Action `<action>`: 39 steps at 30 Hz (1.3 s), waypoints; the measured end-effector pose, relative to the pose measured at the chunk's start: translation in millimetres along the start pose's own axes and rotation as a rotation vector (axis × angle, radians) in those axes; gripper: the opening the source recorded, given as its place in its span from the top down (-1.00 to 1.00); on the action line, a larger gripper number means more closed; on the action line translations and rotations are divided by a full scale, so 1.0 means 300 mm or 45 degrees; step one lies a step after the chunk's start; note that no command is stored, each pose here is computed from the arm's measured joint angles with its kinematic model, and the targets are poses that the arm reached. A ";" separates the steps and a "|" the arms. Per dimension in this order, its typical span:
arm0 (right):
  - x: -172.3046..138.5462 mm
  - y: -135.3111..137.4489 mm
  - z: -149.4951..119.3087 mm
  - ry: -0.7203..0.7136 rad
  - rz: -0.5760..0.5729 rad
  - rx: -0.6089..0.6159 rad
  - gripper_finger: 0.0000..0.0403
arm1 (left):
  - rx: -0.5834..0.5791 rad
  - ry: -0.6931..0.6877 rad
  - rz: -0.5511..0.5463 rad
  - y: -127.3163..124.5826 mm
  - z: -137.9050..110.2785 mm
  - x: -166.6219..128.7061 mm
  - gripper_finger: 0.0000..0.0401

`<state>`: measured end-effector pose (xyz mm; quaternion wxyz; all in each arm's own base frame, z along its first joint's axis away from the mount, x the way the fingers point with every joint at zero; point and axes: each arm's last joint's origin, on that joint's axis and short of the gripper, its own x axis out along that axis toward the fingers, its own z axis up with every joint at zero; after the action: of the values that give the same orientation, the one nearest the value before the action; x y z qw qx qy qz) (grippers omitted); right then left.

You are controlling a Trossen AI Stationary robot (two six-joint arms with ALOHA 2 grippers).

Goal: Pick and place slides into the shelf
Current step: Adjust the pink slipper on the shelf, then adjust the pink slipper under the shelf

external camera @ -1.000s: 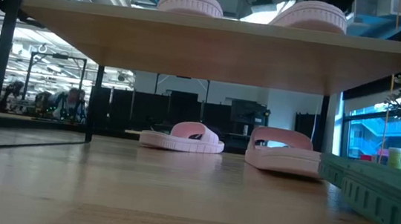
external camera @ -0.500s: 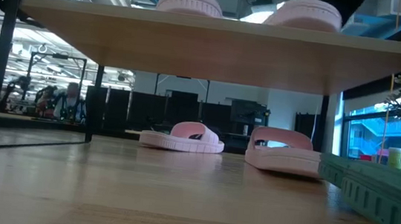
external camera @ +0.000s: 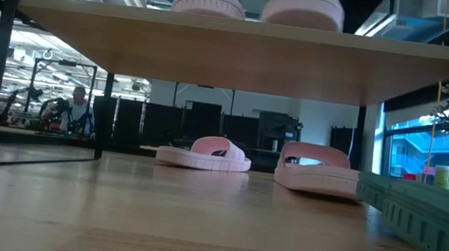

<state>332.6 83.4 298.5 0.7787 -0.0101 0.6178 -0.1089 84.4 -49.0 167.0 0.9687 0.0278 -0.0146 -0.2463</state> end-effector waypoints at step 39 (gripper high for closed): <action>-0.486 -0.507 0.069 -0.434 0.113 0.520 -0.32 | -0.001 -0.001 0.000 0.000 0.000 0.000 -0.10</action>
<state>297.7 -40.9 466.1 0.8614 0.1562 0.4429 -0.1937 84.4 -49.0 167.0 0.9687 0.0273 -0.0149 -0.2462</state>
